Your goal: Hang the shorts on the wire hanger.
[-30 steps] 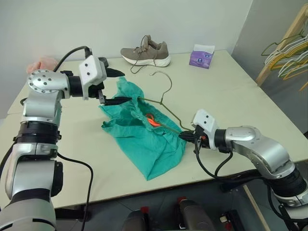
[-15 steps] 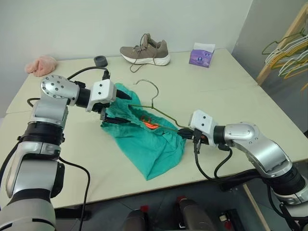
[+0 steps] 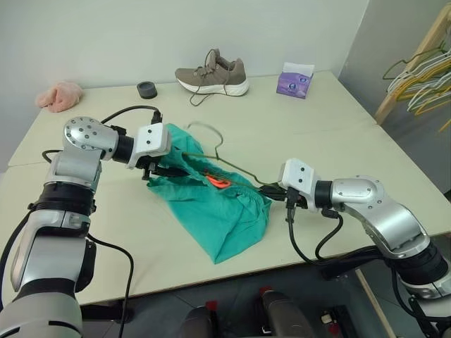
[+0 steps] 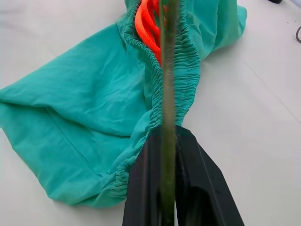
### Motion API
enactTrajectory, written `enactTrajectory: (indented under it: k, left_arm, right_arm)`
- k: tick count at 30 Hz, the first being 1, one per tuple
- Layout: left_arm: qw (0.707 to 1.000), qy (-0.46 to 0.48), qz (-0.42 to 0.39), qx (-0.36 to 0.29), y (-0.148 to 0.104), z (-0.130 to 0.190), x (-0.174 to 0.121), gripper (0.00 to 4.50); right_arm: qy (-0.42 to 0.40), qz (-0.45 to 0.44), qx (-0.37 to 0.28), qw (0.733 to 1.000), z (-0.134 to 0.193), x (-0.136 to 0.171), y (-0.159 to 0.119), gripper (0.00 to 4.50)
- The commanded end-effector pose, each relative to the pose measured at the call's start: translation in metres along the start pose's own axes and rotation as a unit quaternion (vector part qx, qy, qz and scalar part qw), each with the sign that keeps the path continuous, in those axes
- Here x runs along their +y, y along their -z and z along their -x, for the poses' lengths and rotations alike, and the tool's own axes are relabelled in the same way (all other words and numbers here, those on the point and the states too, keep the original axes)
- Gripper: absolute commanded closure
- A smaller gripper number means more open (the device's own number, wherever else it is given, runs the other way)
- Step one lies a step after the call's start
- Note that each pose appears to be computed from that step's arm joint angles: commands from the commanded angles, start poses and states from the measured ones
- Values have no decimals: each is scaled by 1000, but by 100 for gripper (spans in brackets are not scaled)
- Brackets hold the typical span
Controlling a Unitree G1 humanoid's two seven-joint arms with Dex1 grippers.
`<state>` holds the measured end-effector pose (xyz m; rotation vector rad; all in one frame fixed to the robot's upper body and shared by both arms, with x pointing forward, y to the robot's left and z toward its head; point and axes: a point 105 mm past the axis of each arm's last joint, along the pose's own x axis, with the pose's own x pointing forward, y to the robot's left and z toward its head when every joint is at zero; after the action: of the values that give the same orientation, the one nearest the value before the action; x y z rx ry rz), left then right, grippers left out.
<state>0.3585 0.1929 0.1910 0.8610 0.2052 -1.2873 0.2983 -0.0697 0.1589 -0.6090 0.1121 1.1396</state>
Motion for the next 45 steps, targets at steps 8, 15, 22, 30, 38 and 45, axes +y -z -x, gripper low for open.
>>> enactTrajectory:
  k: [8, 15, 22, 30, 38, 45]
  left_arm:
    - [999, 38, -13, -19, -16, 0, -10, 450]
    - [1000, 26, 4, -16, -12, 0, -12, 450]
    - [999, -19, 26, -25, -10, 5, -5, 450]
    - [998, -35, 35, -33, -9, 4, -5, 450]
    - [998, -41, 31, -37, -12, 2, -3, 450]
    - [997, -58, 34, -45, -13, 4, -1, 450]
  right_arm:
    - [-37, 101, -38, 993, 7, 7, -19, 412]
    - [19, 145, 55, 988, 45, -34, 24, 208]
    - [103, -54, 20, 993, 65, -23, 54, 2]
    - [148, -240, -63, 957, 15, 22, 39, 2]
    - [160, -305, -39, 938, -20, 37, 48, 2]
    - [202, -302, -20, 931, -21, 22, 60, 204]
